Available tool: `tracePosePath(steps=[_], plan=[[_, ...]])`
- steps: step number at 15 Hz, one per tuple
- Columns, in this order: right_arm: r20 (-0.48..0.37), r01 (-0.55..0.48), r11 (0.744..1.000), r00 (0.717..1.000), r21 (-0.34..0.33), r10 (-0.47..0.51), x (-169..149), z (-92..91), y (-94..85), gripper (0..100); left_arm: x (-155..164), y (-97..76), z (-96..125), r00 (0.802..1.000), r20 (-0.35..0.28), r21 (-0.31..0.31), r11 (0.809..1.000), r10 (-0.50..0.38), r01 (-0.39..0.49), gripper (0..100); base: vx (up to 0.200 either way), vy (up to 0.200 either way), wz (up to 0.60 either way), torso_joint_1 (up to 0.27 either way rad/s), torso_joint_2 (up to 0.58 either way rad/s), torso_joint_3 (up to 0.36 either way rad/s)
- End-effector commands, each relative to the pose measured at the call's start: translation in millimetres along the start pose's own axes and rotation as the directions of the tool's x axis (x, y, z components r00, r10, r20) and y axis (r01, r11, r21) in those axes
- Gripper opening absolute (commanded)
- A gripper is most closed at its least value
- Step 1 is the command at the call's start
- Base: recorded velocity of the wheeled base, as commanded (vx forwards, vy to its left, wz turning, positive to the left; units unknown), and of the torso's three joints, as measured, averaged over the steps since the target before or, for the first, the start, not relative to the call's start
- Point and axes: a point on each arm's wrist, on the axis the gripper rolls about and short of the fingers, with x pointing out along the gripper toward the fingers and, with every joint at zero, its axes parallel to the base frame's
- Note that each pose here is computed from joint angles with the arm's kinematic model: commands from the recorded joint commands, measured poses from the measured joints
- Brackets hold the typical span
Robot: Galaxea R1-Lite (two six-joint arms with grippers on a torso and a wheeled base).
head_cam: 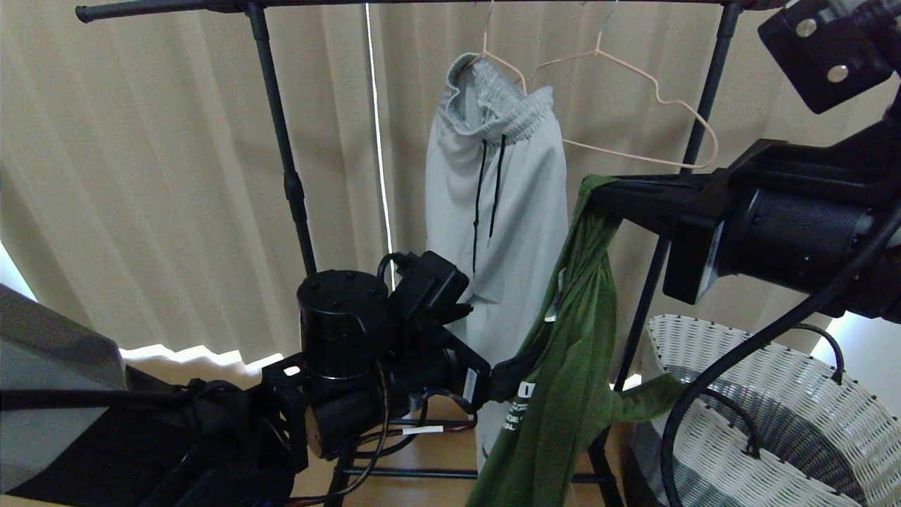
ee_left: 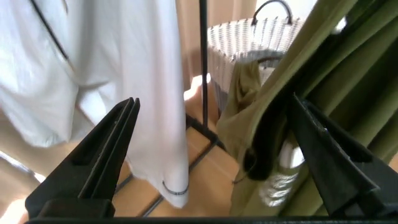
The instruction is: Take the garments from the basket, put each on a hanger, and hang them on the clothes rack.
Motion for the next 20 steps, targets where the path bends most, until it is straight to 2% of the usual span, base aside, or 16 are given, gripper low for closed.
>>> tracePosePath(steps=[1,5,8,14,15,17,18,20], plan=[[0.0,-0.001,1.0,1.0,-0.001,0.001,-1,-0.2,0.1,0,3,2.9,5,1.0,0.023,0.001,1.0,-0.009,0.009,100,0.0,0.0,0.0,0.0,0.0,0.0],[-0.003,-0.001,1.0,1.0,-0.001,0.001,0,-0.8,0.4,0,15,9.4,6,0.999,0.035,0.001,1.0,-0.023,0.023,100,0.0,0.0,0.0,0.0,0.0,0.0],[0.013,-0.01,1.0,1.0,0.001,0.01,-2,3.3,-0.1,0,31,23.7,-10,1.0,-0.006,-0.012,1.0,0.009,-0.009,100,0.0,0.0,0.0,0.0,0.0,0.0],[0.039,-0.006,1.0,0.999,0.006,0.005,-12,9.8,-3.1,0,32,31.1,-28,0.998,-0.06,-0.025,1.0,0.003,-0.005,100,0.0,0.0,0.0,0.0,0.0,0.0],[0.039,-0.006,1.0,0.999,0.006,0.005,-13,10.4,-3.3,0,31,31.0,-28,0.998,-0.063,-0.025,1.0,0.003,-0.005,0,0.0,0.0,0.0,0.0,0.0,0.0],[0.037,-0.006,1.0,0.999,0.006,0.006,-16,11.7,-4.0,0,30,30.2,-27,0.998,-0.061,-0.017,1.0,0.003,-0.004,0,0.0,0.0,0.0,0.0,0.0,0.0],[0.036,-0.006,1.0,0.999,0.005,0.006,-16,11.4,-3.9,0,29,29.0,-27,0.999,-0.049,0.021,1.0,0.005,-0.004,0,0.0,0.0,0.0,0.0,0.0,0.0],[0.032,-0.002,1.0,0.999,0.005,0.002,-15,10.6,-4.7,0,12,27.5,-24,0.999,0.045,0.104,0.994,0.011,-0.015,0,0.0,0.0,0.0,0.0,0.0,0.0]])
